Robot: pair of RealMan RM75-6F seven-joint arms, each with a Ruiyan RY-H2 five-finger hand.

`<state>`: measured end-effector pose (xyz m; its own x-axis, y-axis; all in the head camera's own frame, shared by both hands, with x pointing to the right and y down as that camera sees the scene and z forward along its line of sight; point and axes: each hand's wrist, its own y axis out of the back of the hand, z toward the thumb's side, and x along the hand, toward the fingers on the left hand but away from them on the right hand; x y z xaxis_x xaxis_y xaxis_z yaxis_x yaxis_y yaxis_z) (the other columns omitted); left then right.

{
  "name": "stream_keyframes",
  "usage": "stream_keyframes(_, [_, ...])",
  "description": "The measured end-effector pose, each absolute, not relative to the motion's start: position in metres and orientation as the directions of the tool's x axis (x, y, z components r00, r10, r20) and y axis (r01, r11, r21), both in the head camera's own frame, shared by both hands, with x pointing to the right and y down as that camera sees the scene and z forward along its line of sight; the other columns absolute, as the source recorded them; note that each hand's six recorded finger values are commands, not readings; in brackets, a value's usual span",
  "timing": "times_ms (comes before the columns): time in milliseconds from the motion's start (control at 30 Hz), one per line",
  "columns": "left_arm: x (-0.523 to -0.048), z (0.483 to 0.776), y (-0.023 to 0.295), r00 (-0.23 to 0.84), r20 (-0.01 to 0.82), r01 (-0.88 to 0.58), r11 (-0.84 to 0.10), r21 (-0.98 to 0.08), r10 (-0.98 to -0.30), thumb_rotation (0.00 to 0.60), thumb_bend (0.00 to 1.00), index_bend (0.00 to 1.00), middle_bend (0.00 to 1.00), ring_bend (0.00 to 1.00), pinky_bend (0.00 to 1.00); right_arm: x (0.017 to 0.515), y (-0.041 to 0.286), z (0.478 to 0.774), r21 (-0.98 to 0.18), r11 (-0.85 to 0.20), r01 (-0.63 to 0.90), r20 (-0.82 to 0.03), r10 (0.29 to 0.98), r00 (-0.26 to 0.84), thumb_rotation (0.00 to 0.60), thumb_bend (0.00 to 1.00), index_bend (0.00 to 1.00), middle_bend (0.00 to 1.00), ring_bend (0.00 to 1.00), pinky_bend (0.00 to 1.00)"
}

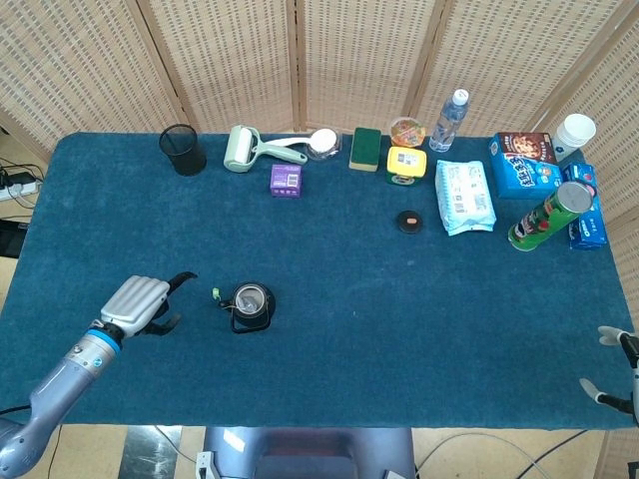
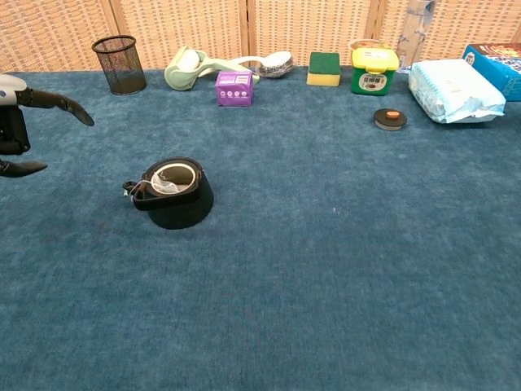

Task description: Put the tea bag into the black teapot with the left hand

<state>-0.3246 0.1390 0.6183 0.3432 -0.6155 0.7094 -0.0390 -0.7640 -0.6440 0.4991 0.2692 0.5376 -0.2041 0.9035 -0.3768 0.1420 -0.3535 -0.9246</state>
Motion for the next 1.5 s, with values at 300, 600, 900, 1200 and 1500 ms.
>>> stream_keyframes(300, [-0.324, 0.59, 0.127, 0.371, 0.704, 0.047, -0.745, -0.665, -0.605, 0.6, 0.61, 0.13, 0.99, 0.91, 0.83, 0.497, 0.269, 0.537, -0.924, -0.353, 0.144, -0.376, 0.906, -0.196, 0.6, 0.1, 0.26, 0.36, 0.27, 0.35])
stream_keyframes(600, [-0.308, 0.58, 0.127, 0.399, 0.785, 0.203, -0.789, -0.58, -0.475, 0.6, 0.72, 0.13, 0.99, 0.91, 0.83, 0.495, 0.269, 0.537, -0.926, -0.346, 0.152, -0.371, 0.909, -0.191, 0.6, 0.1, 0.26, 0.36, 0.27, 0.35])
stream_keyframes(900, [-0.286, 0.586, 0.12, 0.399, 0.832, 0.298, -0.804, -0.515, -0.385, 0.6, 0.85, 0.11, 0.99, 0.92, 0.83, 0.501, 0.273, 0.537, -0.926, -0.341, 0.161, -0.37, 0.905, -0.211, 0.6, 0.1, 0.26, 0.36, 0.27, 0.36])
stream_keyframes(1200, [-0.254, 0.611, 0.118, 0.388, 0.874, 0.347, -0.833, -0.431, -0.291, 0.6, 0.86, 0.11, 1.0, 0.92, 0.83, 0.511, 0.277, 0.539, -0.925, -0.34, 0.17, -0.373, 0.898, -0.233, 0.6, 0.1, 0.26, 0.36, 0.27, 0.36])
stream_keyframes(1500, [-0.236, 0.634, 0.121, 0.355, 0.905, 0.391, -0.842, -0.371, -0.234, 0.6, 0.86, 0.11, 1.0, 0.92, 0.83, 0.519, 0.282, 0.541, -0.923, -0.342, 0.177, -0.379, 0.889, -0.256, 0.6, 0.1, 0.26, 0.36, 0.27, 0.36])
